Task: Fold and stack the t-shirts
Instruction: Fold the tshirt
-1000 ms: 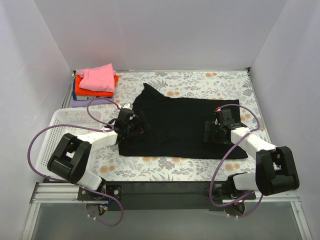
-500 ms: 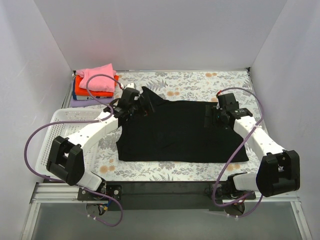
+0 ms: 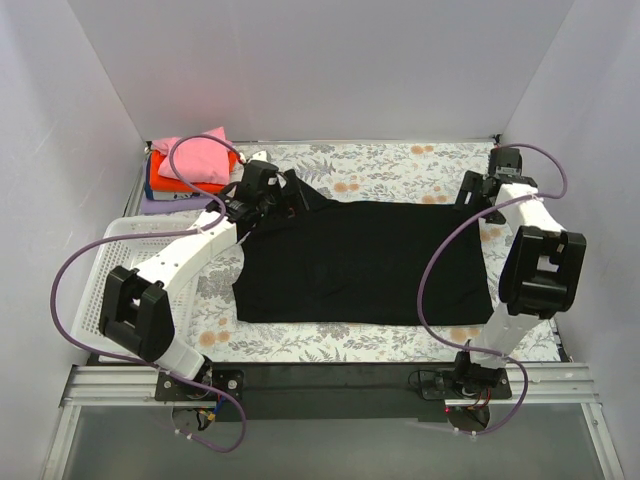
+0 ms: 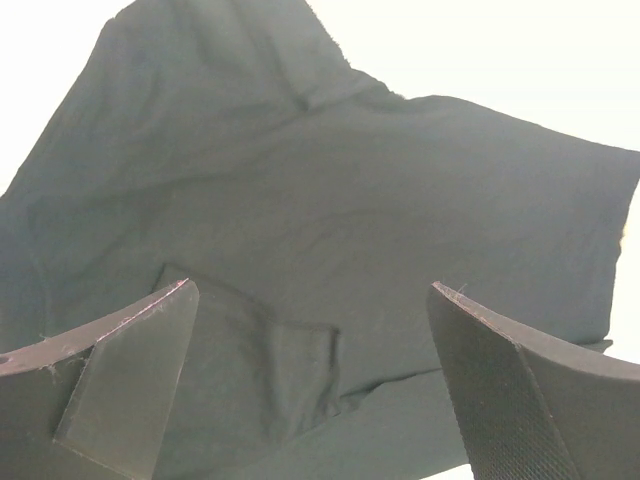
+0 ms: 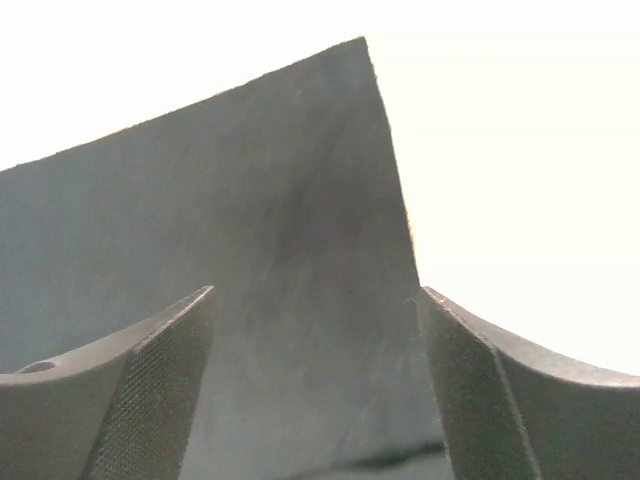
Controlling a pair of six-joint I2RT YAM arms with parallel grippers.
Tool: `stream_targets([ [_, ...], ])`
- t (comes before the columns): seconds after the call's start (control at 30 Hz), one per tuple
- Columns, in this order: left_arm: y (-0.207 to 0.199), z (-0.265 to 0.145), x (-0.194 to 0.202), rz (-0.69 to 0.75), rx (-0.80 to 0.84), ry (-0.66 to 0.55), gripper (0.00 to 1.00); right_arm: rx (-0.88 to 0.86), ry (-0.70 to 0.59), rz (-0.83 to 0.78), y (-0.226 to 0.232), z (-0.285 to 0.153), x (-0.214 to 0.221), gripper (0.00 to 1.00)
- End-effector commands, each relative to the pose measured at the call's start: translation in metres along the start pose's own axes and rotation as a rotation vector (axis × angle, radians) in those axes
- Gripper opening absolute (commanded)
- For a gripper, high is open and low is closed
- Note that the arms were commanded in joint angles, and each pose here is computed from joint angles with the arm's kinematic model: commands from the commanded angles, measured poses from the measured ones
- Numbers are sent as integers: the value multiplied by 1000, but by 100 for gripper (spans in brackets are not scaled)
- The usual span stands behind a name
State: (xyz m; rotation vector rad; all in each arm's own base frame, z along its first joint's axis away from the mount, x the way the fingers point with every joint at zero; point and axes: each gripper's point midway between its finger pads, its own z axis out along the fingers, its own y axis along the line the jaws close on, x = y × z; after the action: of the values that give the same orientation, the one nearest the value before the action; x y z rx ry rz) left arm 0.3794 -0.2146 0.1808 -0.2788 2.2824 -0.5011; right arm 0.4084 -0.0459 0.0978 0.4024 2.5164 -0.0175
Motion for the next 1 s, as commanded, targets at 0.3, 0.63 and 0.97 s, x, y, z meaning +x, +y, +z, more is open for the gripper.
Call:
stream_targets([
  [0.3,21,-16,25,-21,-16,40,98,25,-88,59,-18,68,-69,69],
  [0.63,23,-17,30,-27,-9,46,98,13,-73,88,-26,96,-73,59],
  [0.97,23,-15,33,-19,-7,55,98,27,-61,88,-31,115,-72,52],
])
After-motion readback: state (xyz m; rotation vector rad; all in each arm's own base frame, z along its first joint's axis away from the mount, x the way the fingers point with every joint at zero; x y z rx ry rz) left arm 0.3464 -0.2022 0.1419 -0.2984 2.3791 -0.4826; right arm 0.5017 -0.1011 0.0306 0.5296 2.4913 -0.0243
